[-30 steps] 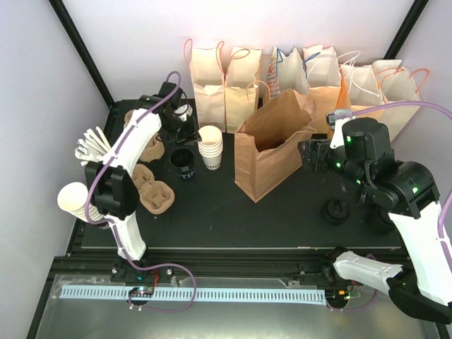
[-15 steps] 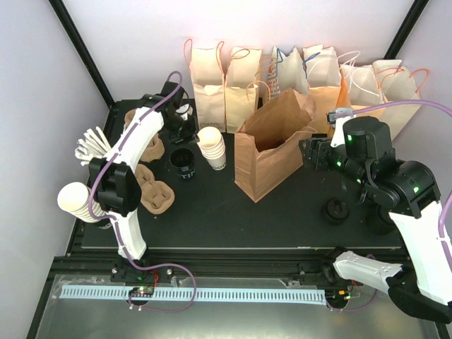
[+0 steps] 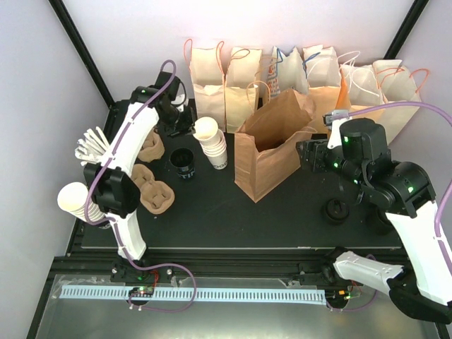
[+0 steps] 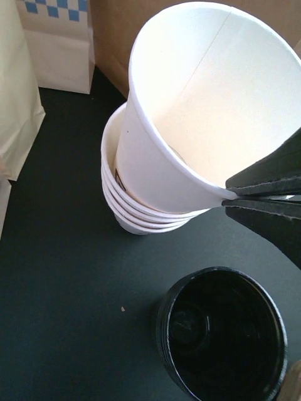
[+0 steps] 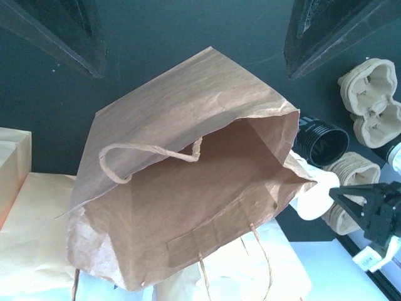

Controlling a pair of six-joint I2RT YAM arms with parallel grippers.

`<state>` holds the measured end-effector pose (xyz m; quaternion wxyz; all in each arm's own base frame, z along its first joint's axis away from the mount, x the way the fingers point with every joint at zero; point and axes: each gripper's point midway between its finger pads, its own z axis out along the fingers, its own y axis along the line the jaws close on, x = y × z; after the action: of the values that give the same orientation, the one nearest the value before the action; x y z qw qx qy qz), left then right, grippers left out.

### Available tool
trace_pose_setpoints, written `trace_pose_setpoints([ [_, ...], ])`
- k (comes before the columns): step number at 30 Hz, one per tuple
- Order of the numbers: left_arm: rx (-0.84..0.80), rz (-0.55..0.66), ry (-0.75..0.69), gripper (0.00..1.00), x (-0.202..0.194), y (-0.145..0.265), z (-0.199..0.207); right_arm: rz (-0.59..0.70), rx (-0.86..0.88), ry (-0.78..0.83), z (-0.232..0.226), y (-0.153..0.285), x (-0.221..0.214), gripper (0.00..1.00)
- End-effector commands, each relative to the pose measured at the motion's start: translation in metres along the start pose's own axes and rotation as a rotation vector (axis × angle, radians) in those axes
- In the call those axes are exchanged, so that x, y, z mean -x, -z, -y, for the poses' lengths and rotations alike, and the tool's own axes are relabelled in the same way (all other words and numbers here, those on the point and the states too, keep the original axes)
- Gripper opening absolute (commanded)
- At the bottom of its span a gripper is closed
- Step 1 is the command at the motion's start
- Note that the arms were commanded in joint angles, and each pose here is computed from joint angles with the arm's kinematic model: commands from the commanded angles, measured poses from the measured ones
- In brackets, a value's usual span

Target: Pack the takeout coffee

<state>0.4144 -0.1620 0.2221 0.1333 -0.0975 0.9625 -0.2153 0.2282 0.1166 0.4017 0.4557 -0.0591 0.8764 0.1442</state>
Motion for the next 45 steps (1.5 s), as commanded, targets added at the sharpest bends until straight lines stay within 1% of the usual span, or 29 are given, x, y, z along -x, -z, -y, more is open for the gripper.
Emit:
trace_pose_setpoints([
  [1, 0.019, 0.052, -0.028, 0.02, -0.005, 0.043, 0.003, 0.019, 0.042, -0.008, -0.006, -0.001, 0.001, 0.80],
  [3, -0.021, 0.059, -0.032, 0.02, -0.008, 0.052, 0.011, 0.014, 0.056, -0.008, -0.008, -0.003, -0.001, 0.80],
  [7, -0.161, 0.089, -0.042, 0.04, -0.013, 0.079, 0.039, 0.008, 0.076, 0.000, -0.011, -0.005, -0.004, 0.80],
  [9, -0.191, 0.107, -0.046, 0.04, -0.016, 0.094, 0.045, 0.011, 0.071, 0.008, -0.010, -0.006, -0.004, 0.81],
  [12, -0.192, 0.127, -0.056, 0.04, -0.026, 0.113, 0.045, 0.002, 0.075, 0.015, -0.011, -0.007, -0.007, 0.81],
  [15, -0.169, 0.108, -0.066, 0.04, -0.042, 0.123, 0.038, -0.026, 0.095, 0.007, -0.014, -0.011, -0.015, 0.81],
  [20, -0.124, 0.054, -0.095, 0.05, -0.086, 0.134, 0.017, -0.086, 0.131, -0.040, -0.017, -0.022, -0.040, 0.82],
  [23, -0.097, 0.024, -0.097, 0.06, -0.122, 0.126, -0.003, -0.129, 0.136, -0.083, -0.014, -0.033, -0.065, 0.82],
  [26, -0.087, -0.013, -0.075, 0.07, -0.160, 0.111, -0.025, -0.163, 0.135, -0.145, -0.009, -0.040, -0.089, 0.82],
  [27, -0.084, -0.036, -0.064, 0.07, -0.174, 0.100, -0.033, -0.174, 0.132, -0.167, -0.007, -0.042, -0.096, 0.82],
  [28, -0.097, -0.025, -0.062, 0.07, -0.180, 0.098, -0.034, -0.182, 0.129, -0.189, -0.005, -0.044, -0.103, 0.82],
  [29, -0.088, -0.048, -0.060, 0.07, -0.193, 0.086, -0.040, -0.192, 0.122, -0.209, -0.003, -0.046, -0.111, 0.84],
  [31, -0.106, -0.053, -0.059, 0.07, -0.207, 0.072, -0.042, -0.217, 0.065, -0.252, 0.009, -0.051, -0.127, 0.87],
  [34, -0.117, -0.051, -0.090, 0.07, -0.220, 0.054, -0.038, -0.295, -0.134, -0.324, 0.042, -0.062, -0.160, 0.90],
  [35, -0.112, -0.048, -0.106, 0.06, -0.222, 0.049, -0.035, -0.326, -0.196, -0.325, 0.051, -0.065, -0.169, 0.92],
  [36, -0.101, -0.049, -0.125, 0.06, -0.224, 0.044, -0.032, -0.359, -0.253, -0.322, 0.058, -0.068, -0.177, 0.98],
  [37, -0.093, -0.046, -0.147, 0.06, -0.226, 0.041, -0.029, -0.391, -0.306, -0.324, 0.066, -0.069, -0.183, 1.00],
  [38, -0.086, -0.044, -0.163, 0.06, -0.227, 0.037, -0.026, -0.418, -0.349, -0.327, 0.072, -0.072, -0.188, 1.00],
  [41, -0.068, -0.017, -0.216, 0.06, -0.228, 0.026, -0.020, -0.455, -0.418, -0.365, 0.089, -0.081, -0.195, 1.00],
  [45, -0.087, 0.016, -0.252, 0.06, -0.227, 0.014, -0.010, -0.484, -0.467, -0.467, 0.118, -0.093, -0.207, 1.00],
])
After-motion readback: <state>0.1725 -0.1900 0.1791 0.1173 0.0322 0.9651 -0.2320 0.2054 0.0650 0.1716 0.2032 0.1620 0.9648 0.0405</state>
